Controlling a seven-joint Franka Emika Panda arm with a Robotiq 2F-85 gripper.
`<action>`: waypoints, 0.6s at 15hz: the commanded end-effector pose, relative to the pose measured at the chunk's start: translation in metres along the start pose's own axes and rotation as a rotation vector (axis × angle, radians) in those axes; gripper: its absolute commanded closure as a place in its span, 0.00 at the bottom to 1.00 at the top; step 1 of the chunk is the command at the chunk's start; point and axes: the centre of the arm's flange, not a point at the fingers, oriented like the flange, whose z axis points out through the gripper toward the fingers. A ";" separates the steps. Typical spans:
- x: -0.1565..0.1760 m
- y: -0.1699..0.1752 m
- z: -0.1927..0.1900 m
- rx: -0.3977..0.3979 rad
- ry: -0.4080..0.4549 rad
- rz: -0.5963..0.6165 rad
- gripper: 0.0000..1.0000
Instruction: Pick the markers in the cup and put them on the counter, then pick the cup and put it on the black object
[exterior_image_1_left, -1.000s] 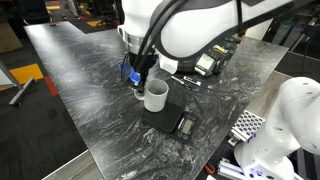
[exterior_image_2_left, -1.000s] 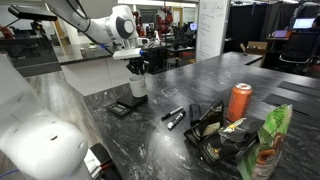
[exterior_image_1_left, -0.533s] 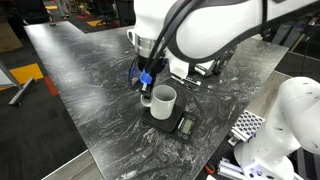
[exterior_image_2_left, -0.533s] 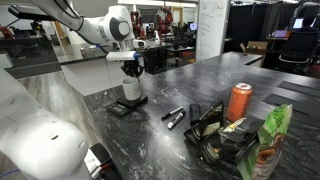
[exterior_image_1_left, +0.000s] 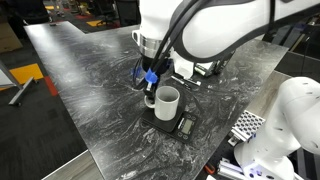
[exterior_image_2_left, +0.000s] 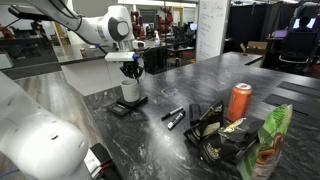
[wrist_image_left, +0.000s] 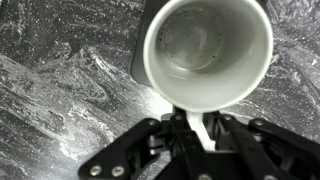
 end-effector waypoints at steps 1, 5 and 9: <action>-0.003 0.007 -0.005 0.011 -0.021 -0.013 0.45; 0.006 0.015 -0.011 -0.002 -0.010 -0.038 0.16; 0.022 0.032 -0.024 -0.011 0.044 -0.102 0.00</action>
